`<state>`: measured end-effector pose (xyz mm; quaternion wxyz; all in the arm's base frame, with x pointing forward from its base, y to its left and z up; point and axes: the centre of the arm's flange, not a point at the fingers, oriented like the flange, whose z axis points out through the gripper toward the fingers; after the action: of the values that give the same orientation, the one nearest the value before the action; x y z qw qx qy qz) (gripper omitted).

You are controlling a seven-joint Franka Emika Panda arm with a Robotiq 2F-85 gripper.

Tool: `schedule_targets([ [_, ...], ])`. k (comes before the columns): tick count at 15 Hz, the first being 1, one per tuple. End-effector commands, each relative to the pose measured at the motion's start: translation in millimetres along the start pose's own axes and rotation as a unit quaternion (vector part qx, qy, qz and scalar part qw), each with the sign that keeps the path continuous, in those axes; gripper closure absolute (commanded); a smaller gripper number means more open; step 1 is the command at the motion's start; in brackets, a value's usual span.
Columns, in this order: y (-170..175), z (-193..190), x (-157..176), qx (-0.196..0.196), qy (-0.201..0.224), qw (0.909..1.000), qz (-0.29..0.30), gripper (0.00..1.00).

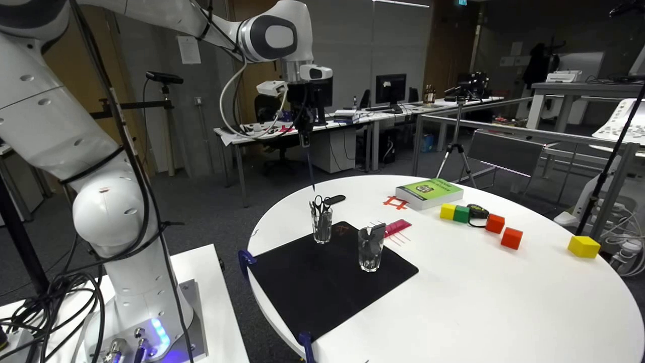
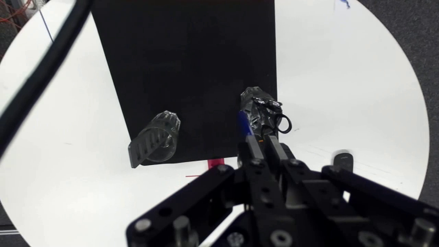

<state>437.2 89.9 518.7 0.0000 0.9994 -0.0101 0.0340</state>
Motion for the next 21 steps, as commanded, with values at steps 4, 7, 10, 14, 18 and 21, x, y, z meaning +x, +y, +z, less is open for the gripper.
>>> schedule_targets([
  [4, 61.9, 0.5, -0.9, -0.023, 0.014, 0.9987, 0.042, 0.98],
  [7, 94.1, 6.2, 5.6, -0.019, 0.016, 0.9974, 0.067, 0.98],
  [10, 122.5, 9.6, 15.3, -0.007, 0.033, 0.9956, 0.088, 0.98],
  [14, 150.1, 17.1, 30.3, 0.002, 0.060, 0.9935, 0.097, 0.98],
  [18, 163.6, 35.7, 48.4, 0.006, 0.059, 0.9926, 0.106, 0.98],
  [21, 167.2, 52.9, 61.3, 0.009, 0.050, 0.9926, 0.111, 0.98],
])
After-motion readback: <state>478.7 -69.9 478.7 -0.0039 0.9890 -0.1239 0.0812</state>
